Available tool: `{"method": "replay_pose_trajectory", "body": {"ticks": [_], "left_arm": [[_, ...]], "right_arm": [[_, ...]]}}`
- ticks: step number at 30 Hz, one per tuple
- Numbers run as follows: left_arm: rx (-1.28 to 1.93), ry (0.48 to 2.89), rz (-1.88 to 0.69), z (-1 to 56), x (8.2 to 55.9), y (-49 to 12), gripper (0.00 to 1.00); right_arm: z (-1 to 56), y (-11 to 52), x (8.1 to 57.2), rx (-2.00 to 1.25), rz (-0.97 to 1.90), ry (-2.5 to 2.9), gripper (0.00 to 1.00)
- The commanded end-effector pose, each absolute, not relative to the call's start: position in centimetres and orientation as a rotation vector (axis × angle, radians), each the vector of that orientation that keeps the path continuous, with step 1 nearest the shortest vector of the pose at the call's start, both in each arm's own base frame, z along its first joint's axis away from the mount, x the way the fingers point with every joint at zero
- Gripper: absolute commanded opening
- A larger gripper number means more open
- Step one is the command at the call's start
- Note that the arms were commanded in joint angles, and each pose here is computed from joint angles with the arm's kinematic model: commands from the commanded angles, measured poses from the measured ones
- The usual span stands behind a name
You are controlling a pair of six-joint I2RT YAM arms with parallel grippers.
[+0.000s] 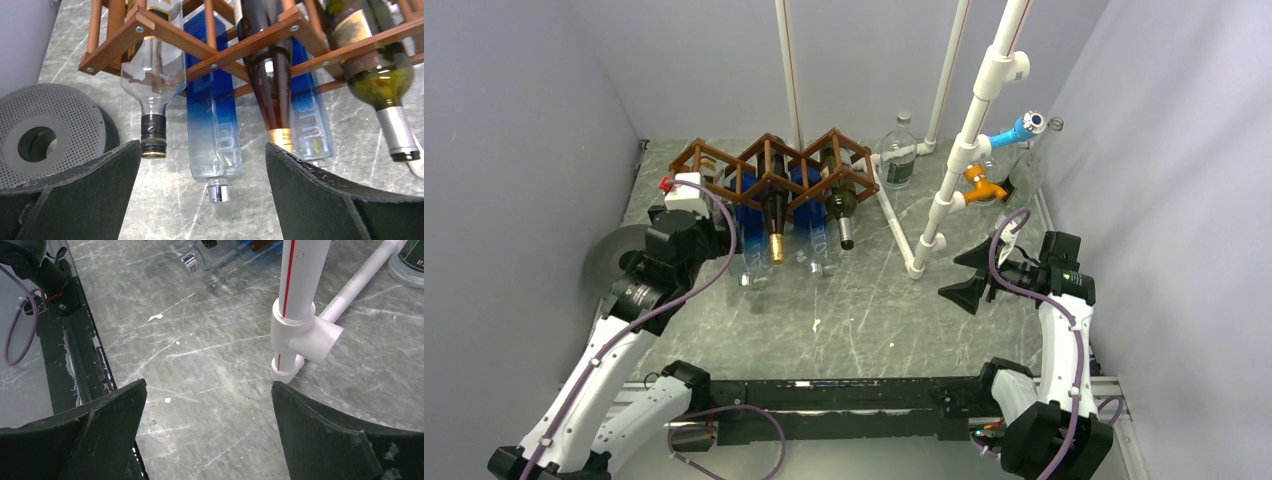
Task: Take the wine bottle off the wine rack
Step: Pick up the wine bottle from the wine rack.
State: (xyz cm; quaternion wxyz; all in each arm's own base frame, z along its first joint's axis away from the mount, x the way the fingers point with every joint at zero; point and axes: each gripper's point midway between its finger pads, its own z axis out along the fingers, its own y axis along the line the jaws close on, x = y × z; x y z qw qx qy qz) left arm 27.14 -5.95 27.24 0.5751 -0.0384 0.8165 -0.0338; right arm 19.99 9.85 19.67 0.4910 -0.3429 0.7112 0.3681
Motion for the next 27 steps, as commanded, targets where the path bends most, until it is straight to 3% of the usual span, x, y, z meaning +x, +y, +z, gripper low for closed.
{"method": "replay_pose_trajectory", "body": {"ticks": [1, 27], "left_arm": [[-0.093, 1.917, -0.096, 26.6, 28.3, -5.4, 0.99], [-0.338, 2.165, -0.358, 18.6, 32.9, 0.1, 1.00]], "right_arm": [[20.2, 9.9, 20.3, -0.877, 0.866, 1.684, 0.98], [19.7, 10.4, 19.8, -0.925, 0.851, 1.691, 0.98]]}}
